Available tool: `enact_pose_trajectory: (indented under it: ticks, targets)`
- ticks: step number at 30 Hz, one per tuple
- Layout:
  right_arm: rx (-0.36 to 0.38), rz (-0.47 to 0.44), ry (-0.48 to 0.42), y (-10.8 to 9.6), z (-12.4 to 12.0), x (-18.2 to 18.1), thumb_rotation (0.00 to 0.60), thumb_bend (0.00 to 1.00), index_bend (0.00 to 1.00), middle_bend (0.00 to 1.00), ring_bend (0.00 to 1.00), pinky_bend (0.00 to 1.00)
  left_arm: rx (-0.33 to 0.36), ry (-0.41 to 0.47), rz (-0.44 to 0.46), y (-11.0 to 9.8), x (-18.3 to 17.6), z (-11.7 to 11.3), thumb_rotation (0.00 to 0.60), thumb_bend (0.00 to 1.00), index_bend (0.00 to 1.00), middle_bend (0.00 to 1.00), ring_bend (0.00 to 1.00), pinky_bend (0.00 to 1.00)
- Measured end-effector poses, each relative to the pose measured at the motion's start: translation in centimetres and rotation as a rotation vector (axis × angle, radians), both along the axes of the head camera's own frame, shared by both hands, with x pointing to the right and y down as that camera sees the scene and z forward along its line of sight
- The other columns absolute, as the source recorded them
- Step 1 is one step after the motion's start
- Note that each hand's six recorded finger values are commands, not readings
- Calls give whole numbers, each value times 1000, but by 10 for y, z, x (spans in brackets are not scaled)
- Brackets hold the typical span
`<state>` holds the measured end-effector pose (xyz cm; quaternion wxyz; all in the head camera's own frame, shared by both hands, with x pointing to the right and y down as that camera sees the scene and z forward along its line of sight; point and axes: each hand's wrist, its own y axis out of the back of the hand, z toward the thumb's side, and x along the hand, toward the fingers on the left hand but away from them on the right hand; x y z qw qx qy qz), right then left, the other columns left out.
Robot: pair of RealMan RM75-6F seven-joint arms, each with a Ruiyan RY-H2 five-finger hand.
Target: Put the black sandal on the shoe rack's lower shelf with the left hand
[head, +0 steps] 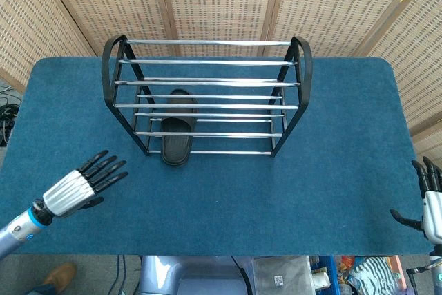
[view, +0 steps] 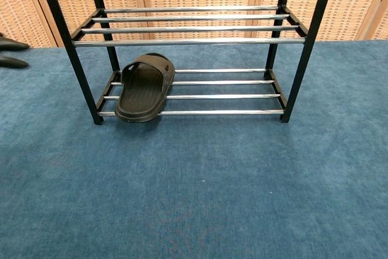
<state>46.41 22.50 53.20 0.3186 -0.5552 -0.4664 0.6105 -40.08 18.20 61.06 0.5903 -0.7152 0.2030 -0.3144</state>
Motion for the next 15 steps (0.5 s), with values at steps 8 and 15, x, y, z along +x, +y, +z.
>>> enact_pose_trajectory:
  ticks: [8, 15]
  targets:
    - [9, -26, -34, 3, -7, -5, 600, 0, 0, 0, 0, 0, -54, 19, -480, 6, -45, -21, 600, 93, 0, 0, 0, 0]
    - [24, -26, -51, 6, -14, -3, 600, 0, 0, 0, 0, 0, -154, 39, -796, 19, -53, -39, 600, 93, 0, 0, 0, 0]
